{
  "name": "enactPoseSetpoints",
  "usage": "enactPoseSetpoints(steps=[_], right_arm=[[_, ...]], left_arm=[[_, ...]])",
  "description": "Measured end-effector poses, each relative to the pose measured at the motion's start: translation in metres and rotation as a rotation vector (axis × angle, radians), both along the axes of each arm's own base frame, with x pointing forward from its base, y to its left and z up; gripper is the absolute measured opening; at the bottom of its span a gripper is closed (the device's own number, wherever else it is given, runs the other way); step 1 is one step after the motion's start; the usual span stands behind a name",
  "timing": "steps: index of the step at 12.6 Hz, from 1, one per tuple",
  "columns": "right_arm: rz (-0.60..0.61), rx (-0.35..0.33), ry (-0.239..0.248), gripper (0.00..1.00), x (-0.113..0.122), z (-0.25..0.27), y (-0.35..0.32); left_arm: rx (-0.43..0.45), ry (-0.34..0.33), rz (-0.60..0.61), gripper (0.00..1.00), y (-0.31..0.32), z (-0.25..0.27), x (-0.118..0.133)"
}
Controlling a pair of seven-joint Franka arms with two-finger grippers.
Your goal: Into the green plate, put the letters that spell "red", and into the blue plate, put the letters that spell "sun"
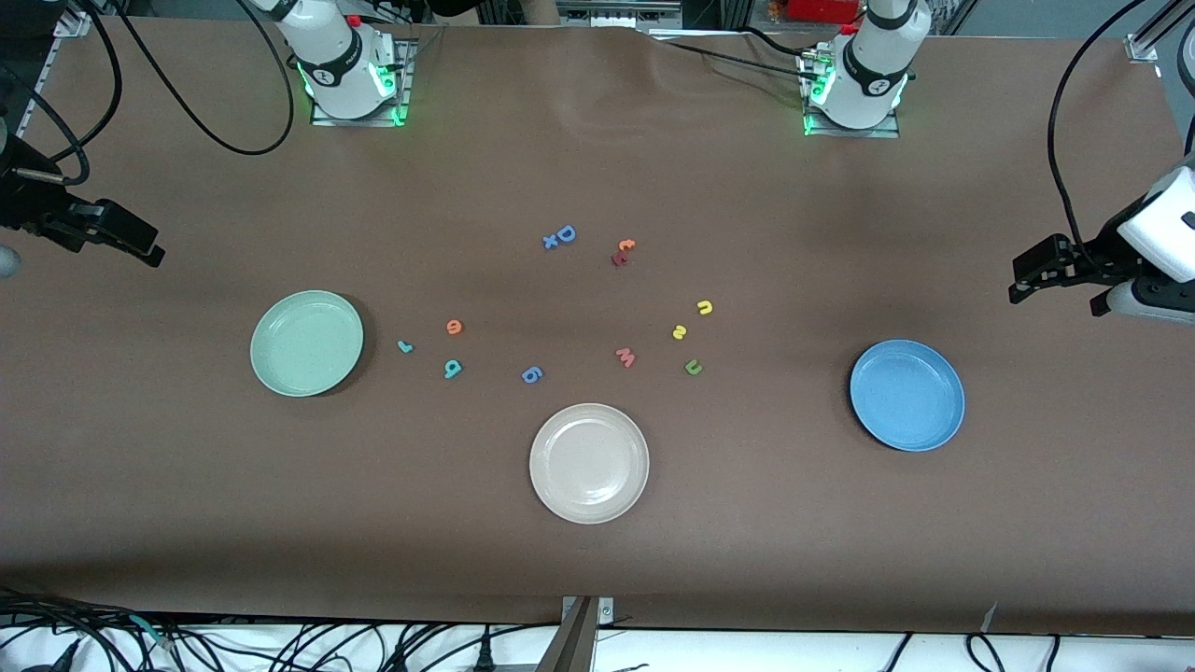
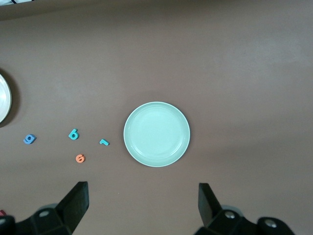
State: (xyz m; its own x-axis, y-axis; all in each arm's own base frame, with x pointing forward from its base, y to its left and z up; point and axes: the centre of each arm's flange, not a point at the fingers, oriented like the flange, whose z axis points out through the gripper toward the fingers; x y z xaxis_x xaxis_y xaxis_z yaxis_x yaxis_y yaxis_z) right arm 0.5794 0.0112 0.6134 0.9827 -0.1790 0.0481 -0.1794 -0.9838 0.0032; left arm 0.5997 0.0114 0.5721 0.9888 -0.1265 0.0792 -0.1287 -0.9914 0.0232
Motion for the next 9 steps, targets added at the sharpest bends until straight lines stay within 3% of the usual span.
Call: enactPoseSetpoints(steps=[9], right_arm=[[0.002,-0.007,0.001,1.00,0.000,0.000,-0.001]], left_arm=[[-0.001,0.011,0.058,1.00,0.016,-0.001,-0.002]])
